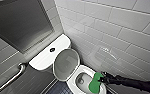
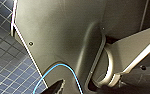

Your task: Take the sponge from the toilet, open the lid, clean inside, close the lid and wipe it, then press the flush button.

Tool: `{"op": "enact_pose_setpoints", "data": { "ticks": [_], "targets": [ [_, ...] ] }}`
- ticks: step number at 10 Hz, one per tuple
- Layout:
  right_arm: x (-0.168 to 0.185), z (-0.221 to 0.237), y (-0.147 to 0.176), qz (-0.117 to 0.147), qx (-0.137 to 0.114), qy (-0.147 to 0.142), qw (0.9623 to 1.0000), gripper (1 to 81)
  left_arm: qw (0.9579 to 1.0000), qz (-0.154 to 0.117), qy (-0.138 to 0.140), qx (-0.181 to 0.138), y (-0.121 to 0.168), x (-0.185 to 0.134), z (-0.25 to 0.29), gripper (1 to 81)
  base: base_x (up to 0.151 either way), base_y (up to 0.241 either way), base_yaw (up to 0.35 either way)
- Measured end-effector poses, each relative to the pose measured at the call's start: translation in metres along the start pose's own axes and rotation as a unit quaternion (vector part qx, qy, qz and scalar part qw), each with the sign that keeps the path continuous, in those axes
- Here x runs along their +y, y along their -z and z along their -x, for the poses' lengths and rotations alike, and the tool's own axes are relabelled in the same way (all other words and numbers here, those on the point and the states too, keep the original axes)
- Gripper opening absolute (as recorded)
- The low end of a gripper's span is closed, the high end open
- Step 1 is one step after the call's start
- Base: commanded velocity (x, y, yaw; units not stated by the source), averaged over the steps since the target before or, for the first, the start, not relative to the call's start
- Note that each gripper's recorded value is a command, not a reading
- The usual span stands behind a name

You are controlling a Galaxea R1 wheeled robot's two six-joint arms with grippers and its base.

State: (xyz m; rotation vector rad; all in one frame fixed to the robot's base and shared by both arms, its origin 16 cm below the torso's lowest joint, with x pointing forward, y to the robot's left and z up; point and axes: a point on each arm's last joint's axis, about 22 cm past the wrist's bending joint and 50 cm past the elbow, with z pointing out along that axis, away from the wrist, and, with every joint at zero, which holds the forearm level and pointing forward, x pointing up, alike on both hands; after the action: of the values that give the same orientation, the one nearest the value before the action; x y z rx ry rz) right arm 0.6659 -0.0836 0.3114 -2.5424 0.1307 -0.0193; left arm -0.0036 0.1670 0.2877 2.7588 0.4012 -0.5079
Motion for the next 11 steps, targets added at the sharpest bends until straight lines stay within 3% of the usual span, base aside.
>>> {"op": "enact_pose_setpoints", "data": {
  "ticks": [5,11],
  "targets": [
    [0.031,0.015,0.012,-0.001,0.009,-0.018,0.9998,1.0,1.0,0.005,-0.005,0.0,-0.002,0.009,0.0,81.1,0.0,0.0,0.0],
    [0.034,0.036,0.013,-0.007,-0.003,-0.021,0.9998,1.0,0.9999,0.009,-0.014,0.001,-0.004,0.015,0.0,81.1,0.0,0.0,0.0]
  ]
}}
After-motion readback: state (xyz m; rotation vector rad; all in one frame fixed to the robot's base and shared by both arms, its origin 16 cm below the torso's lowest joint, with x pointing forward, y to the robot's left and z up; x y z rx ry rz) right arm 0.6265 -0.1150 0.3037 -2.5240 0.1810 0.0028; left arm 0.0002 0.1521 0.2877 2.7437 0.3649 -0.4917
